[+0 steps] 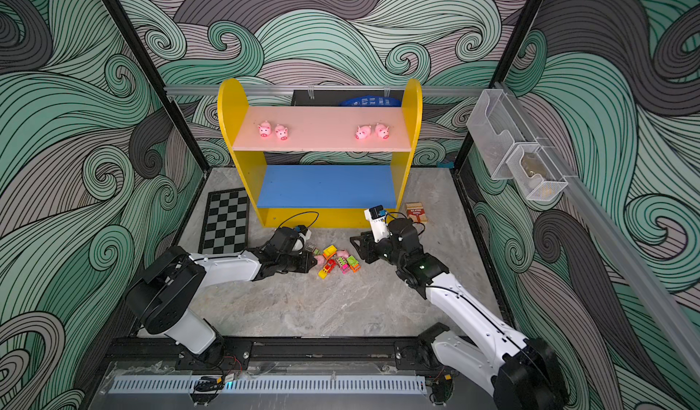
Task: Organize plastic toys on shelves
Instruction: Adjust the plastic toy at the center of the board.
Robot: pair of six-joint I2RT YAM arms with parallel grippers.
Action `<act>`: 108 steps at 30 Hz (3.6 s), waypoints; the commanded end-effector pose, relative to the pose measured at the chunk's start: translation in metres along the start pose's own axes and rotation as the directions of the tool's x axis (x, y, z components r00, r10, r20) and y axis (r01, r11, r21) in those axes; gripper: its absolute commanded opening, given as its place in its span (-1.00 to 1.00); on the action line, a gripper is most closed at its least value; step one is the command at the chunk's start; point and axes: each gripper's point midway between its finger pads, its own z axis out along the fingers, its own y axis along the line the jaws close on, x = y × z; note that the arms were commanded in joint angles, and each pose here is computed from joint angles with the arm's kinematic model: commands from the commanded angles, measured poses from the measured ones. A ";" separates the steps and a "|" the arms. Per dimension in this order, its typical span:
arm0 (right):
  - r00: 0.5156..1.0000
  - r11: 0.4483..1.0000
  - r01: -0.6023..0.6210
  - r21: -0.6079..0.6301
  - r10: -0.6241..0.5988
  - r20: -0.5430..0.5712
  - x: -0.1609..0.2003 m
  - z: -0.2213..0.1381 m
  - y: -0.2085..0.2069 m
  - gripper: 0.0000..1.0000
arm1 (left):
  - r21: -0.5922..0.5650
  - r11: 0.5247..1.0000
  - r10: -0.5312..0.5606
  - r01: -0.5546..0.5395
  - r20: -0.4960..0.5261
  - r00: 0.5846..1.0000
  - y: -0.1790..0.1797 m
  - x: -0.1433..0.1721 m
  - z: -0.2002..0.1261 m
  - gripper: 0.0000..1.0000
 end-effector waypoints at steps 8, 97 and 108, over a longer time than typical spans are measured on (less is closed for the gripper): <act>0.997 0.996 -0.040 -0.079 0.034 -0.074 0.018 0.018 0.010 -0.05 | -0.269 0.955 0.180 -0.127 0.180 0.967 0.011 -0.022 -0.049 -1.00; 0.981 0.702 0.142 -0.698 -0.194 0.005 -0.024 -0.007 0.151 -1.00 | 0.505 0.744 0.158 -0.438 0.503 0.850 -0.132 -0.033 -0.194 0.01; 0.982 0.707 0.136 -0.693 -0.189 0.001 -0.024 -0.006 0.151 -1.00 | 0.542 0.718 0.172 -0.437 0.470 0.866 -0.134 -0.026 -0.184 -1.00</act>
